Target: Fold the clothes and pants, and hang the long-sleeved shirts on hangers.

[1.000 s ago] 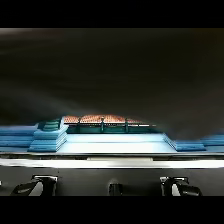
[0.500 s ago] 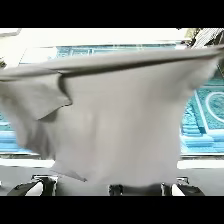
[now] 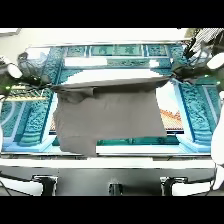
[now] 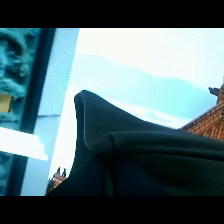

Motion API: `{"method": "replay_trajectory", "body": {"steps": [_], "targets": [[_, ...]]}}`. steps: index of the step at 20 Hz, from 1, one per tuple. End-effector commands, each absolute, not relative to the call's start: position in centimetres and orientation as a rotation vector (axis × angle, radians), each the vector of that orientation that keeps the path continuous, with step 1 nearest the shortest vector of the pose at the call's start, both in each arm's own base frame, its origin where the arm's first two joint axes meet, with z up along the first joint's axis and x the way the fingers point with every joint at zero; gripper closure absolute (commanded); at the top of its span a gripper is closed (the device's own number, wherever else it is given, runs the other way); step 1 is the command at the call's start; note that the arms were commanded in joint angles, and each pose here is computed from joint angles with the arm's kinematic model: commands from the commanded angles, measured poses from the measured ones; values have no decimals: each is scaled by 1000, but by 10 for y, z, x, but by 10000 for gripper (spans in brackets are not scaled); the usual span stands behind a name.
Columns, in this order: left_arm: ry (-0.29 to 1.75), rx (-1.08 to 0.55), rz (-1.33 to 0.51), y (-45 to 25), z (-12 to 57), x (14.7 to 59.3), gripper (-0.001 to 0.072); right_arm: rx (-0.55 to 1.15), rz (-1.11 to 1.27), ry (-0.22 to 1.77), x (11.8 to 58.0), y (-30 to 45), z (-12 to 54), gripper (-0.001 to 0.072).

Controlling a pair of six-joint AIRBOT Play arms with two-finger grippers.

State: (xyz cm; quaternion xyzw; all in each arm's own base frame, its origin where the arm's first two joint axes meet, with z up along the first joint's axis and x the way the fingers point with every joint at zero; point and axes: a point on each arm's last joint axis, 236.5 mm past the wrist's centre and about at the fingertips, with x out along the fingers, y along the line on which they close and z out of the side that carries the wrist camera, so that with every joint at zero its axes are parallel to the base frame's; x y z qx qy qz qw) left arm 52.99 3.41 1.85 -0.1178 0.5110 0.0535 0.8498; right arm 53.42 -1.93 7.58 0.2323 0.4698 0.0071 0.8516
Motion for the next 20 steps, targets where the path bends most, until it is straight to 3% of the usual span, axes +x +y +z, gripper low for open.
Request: {"method": "replay_trajectory", "body": {"steps": [1, 9, 20], "targets": [[1107, -239, 99, 30, -30, 551, 693, 532, 36, 1051, 552, -14, 16, 680], [1443, -229, 83, 20, -52, 476, 693, 418, 21, 1296, 501, -21, -15, 680], [1578, -344, 3, -12, -78, 457, 692, 433, 26, 1492, 478, -5, -74, 679]]}}
